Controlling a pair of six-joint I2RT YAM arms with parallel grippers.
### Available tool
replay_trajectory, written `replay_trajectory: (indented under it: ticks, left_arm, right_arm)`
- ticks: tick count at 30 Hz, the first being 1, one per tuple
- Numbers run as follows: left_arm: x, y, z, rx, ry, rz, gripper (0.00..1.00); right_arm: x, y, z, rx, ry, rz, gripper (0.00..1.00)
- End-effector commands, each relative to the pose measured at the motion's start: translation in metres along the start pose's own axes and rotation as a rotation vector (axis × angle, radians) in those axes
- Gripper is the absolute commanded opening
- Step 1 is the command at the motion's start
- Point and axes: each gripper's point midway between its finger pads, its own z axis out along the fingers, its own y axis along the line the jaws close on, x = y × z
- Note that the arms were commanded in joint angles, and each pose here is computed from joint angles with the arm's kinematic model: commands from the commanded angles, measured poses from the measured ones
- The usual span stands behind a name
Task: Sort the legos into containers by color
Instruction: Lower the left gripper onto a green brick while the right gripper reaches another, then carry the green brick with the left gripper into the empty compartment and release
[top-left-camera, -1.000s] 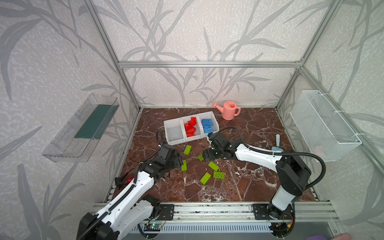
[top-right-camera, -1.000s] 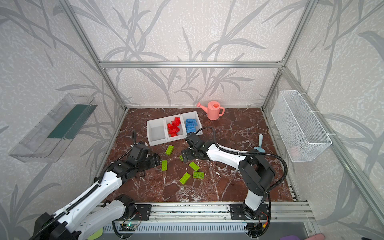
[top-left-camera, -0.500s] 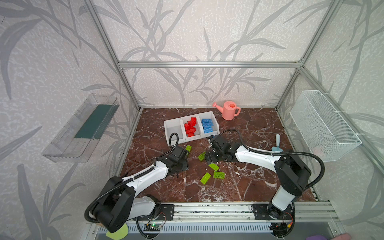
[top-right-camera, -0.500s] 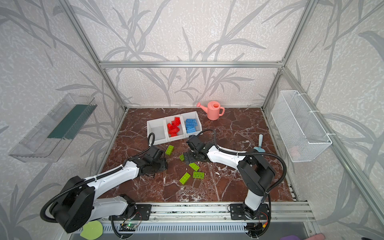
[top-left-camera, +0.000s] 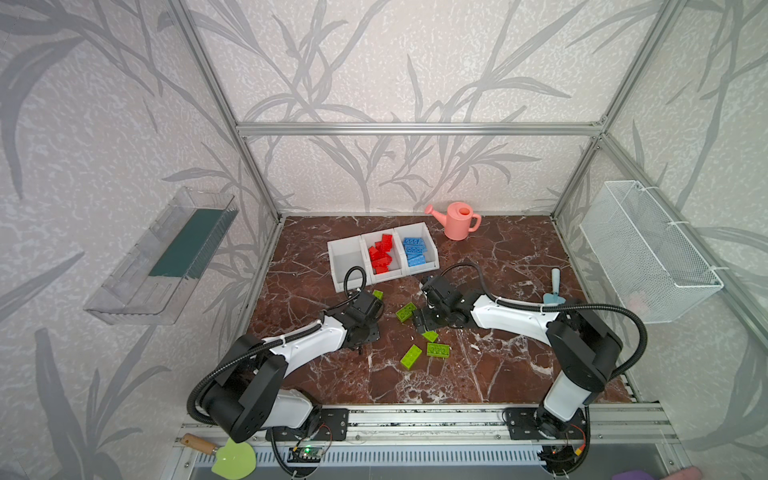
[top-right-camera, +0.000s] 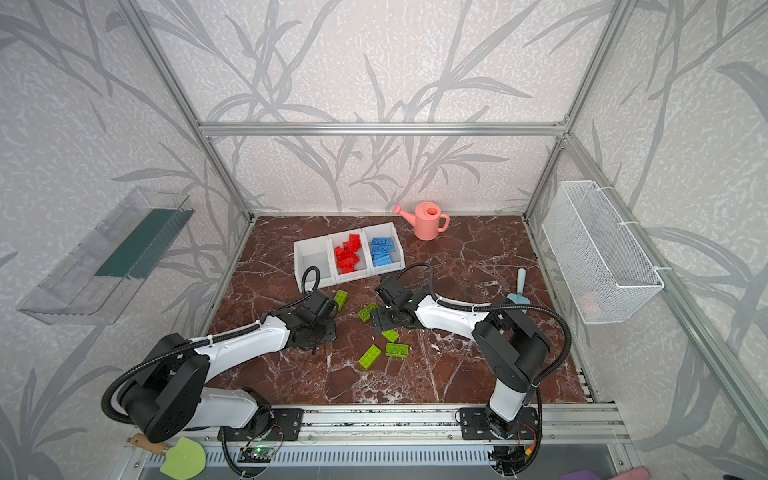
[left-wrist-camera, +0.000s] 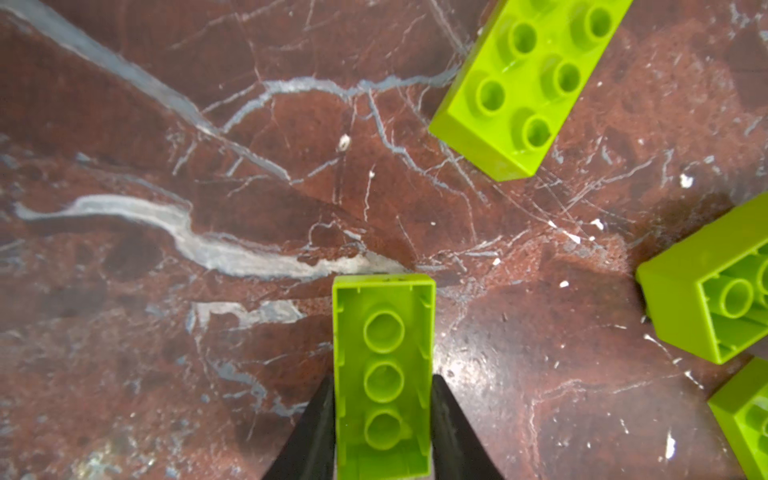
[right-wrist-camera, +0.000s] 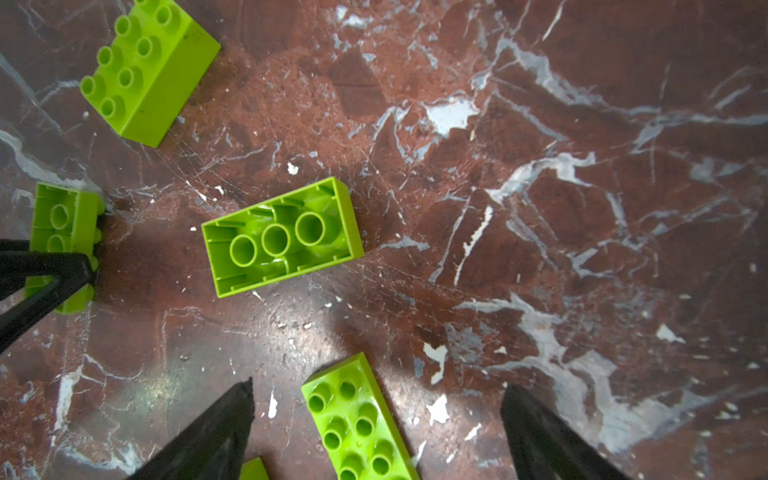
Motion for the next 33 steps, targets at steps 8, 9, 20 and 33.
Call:
replay_trajectory:
  ticks: [8, 9, 20, 33]
  left_arm:
    - [-0.034, -0.015, -0.047, 0.041, -0.113, 0.02, 0.28]
    - [-0.038, -0.016, -0.054, 0.042, -0.126, 0.025, 0.28]
    - [-0.096, -0.014, -0.103, -0.056, -0.25, 0.037, 0.28]
    - [-0.194, -0.002, -0.084, -0.182, -0.263, -0.047, 0.29]
  right_arm:
    - [-0.011, 0.008, -0.015, -0.037, -0.059, -0.002, 0.94]
    - [-0.011, 0.009, -0.015, -0.042, -0.061, -0.003, 0.94]
    - [-0.02, 0.017, -0.018, -0.082, -0.101, -0.016, 0.94]
    - [-0.013, 0.031, -0.007, -0.186, -0.108, 0.011, 0.94]
